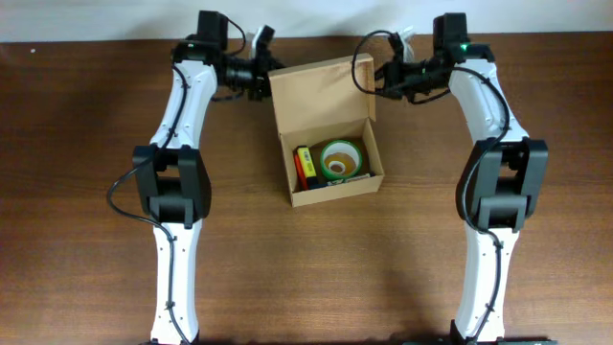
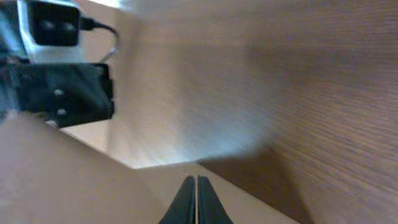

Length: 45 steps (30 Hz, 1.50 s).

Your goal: Pack container

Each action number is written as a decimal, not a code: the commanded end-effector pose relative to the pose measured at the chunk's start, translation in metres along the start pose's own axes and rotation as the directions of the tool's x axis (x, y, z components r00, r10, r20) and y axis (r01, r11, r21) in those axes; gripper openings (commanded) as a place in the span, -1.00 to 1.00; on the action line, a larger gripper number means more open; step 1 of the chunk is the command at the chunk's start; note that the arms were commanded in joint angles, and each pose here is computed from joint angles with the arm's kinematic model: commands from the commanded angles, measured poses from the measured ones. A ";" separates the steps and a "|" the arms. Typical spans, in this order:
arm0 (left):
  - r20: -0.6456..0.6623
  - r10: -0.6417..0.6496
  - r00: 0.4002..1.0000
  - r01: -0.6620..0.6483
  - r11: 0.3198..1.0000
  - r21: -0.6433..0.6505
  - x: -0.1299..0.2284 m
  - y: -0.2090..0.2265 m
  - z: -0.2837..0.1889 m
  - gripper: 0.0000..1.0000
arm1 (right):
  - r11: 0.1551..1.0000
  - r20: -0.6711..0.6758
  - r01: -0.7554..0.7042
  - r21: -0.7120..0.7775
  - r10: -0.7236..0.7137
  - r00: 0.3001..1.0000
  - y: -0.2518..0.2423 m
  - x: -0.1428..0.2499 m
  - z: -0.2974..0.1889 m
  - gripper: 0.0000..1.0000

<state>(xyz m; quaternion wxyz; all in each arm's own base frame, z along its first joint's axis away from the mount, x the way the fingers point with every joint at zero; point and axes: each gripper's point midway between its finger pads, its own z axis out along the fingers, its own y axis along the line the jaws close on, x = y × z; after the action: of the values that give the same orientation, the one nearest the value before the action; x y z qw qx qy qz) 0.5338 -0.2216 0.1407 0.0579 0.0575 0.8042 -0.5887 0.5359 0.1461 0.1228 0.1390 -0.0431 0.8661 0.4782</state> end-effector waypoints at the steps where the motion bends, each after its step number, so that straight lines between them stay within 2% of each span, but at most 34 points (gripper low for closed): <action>1: 0.008 0.148 0.989 -0.145 0.980 -0.134 0.001 -0.017 -0.007 -0.97 | 0.964 0.027 0.227 0.138 -0.233 0.972 0.032 -0.019 -0.019 -0.92; 7: -0.015 0.194 0.981 -0.192 0.948 -0.256 0.012 -0.035 -0.016 -0.97 | 0.957 0.028 0.239 0.166 -0.247 0.969 0.044 -0.023 -0.025 -0.92; 16: -0.045 0.257 0.965 -0.257 0.909 -0.327 0.026 -0.065 -0.026 -0.97 | 0.934 -0.011 0.254 0.250 -0.260 0.966 0.046 -0.015 -0.029 -0.93; 22: -0.098 0.238 0.966 -0.257 0.895 -0.364 0.043 -0.067 -0.022 -0.97 | 0.887 -0.035 0.301 0.351 -0.309 0.950 0.058 -0.012 -0.037 -0.92; 33: -0.215 0.173 0.961 -0.255 0.856 -0.449 0.077 -0.060 0.003 -0.96 | 0.818 -0.109 0.324 0.476 -0.311 0.944 0.070 0.009 -0.057 -0.92; 41: -0.294 0.120 0.948 -0.271 0.789 -0.551 0.104 -0.059 0.005 -0.97 | 0.784 -0.223 0.299 0.543 -0.209 0.952 0.058 0.043 -0.068 -0.92; 45: -0.316 0.103 0.943 -0.284 0.743 -0.606 0.114 -0.062 0.000 -0.97 | 0.777 -0.260 0.324 0.539 -0.213 0.942 0.066 0.053 -0.062 -0.92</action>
<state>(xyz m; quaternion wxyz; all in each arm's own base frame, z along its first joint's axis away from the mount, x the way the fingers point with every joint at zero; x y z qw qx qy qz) 0.4171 -0.2456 0.1559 -0.0056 0.1741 0.9388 -0.2972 0.4661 0.1229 0.1684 0.1061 -0.1371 0.9675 0.1840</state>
